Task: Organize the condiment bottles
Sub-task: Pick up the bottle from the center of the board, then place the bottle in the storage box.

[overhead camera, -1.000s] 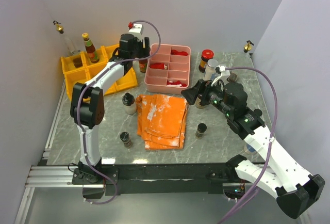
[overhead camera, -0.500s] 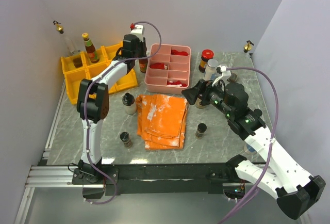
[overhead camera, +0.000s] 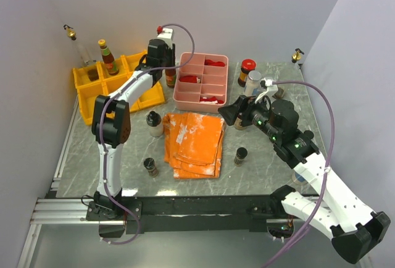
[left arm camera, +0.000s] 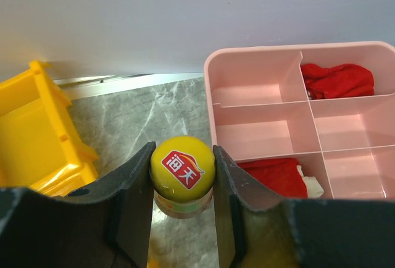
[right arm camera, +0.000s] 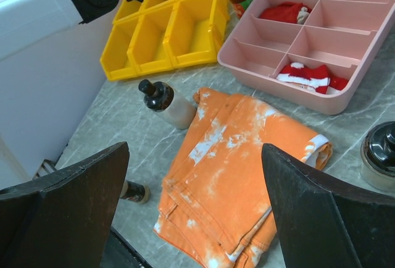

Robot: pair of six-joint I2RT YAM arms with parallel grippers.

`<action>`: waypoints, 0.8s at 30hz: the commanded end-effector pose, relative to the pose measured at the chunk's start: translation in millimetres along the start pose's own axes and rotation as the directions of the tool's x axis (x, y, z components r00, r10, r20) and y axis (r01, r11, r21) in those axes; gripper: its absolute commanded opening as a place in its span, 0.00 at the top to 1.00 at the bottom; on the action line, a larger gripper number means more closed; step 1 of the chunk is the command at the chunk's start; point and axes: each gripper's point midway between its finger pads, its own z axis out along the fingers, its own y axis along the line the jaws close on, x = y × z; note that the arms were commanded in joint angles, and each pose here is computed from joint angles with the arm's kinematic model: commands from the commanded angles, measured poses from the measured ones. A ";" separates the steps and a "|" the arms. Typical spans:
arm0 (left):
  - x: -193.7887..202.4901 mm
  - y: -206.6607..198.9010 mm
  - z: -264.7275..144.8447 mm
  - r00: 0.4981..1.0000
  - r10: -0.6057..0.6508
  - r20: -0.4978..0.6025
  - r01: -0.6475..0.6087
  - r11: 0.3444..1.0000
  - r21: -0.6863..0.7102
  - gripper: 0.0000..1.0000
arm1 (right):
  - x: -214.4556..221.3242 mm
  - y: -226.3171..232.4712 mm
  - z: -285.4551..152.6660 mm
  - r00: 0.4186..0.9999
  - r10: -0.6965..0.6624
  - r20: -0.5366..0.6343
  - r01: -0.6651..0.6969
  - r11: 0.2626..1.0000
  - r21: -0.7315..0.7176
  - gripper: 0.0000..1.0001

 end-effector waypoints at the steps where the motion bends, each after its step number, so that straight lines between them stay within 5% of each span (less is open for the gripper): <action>1: -176.5 -2.0 -85.7 0.925 0.000 0.380 0.005 1.000 -0.012 0.99 | -21.5 12.1 -7.5 0.997 -0.017 0.075 0.020 0.999 -0.035 0.05; 13: -225.6 39.9 -177.7 0.867 0.061 0.495 0.032 0.984 -0.177 0.99 | -28.2 25.9 -18.1 0.995 -0.004 0.096 0.013 0.995 -0.094 0.05; 24: -196.1 147.9 -176.8 0.894 0.056 0.444 0.130 0.917 -0.378 0.99 | -24.7 23.8 -16.0 0.996 -0.003 0.087 0.011 0.996 -0.091 0.05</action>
